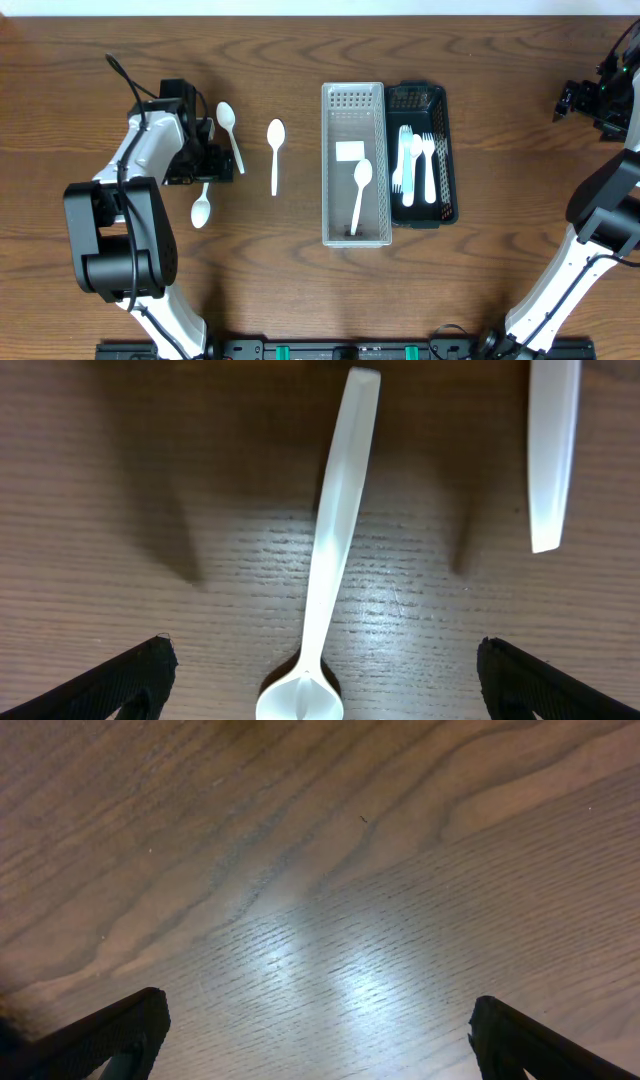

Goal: Pack container
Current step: 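Lower the left gripper and grasp the upper-left white spoon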

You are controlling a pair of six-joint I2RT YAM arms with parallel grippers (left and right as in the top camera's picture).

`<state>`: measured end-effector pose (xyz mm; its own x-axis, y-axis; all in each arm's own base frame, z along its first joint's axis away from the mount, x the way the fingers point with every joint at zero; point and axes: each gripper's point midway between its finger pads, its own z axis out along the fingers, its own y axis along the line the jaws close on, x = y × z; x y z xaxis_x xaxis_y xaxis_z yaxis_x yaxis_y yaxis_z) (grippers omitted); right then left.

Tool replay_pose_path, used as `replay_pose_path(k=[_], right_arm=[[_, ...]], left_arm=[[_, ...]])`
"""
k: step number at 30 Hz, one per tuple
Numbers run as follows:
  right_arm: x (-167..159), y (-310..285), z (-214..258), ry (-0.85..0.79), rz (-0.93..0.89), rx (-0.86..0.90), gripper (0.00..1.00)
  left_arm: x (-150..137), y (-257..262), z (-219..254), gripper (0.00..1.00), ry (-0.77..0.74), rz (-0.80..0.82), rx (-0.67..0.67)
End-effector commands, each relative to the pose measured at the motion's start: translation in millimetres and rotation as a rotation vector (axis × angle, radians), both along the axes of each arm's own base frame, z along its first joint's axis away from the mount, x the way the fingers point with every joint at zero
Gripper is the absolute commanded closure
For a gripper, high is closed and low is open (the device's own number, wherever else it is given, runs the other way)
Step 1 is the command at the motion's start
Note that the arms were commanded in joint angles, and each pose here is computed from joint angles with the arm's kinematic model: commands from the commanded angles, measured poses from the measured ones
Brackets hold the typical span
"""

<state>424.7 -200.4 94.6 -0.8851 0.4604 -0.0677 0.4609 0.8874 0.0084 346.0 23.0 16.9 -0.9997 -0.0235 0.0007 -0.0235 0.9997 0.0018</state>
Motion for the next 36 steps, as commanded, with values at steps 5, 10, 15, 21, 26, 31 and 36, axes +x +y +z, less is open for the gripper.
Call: replay_pose_path(k=[5,10,15,21,26,31,36], right_arm=[[0.1,-1.3,3.7,-0.009,0.002,-0.006,0.01],[0.1,-1.3,3.7,-0.009,0.002,-0.006,0.01],[0.1,-1.3,3.7,-0.009,0.002,-0.006,0.01],[0.1,-1.3,3.7,-0.009,0.002,-0.006,0.01],[0.1,-1.3,3.7,-0.009,0.002,-0.006,0.01],[0.1,-1.3,3.7,-0.009,0.002,-0.006,0.01],[0.0,-1.4,3.7,-0.008,0.002,-0.006,0.01]], left_arm=[[-11.3,-1.5,-15.2,0.02,0.042,-0.001,-0.01],[-7.2,-1.2,-17.1,0.02,0.027,-0.001,-0.009],[-8.5,-1.4,-23.3,0.02,0.042,-0.001,-0.01],[-12.6,-1.6,-31.7,0.02,0.072,0.0,-0.012],[-12.8,-1.6,-32.3,0.01,0.074,0.0,-0.012],[-13.0,-1.6,-32.2,0.29,0.075,0.011,-0.012],[-13.8,-1.6,-32.1,0.59,0.078,0.011,-0.012]])
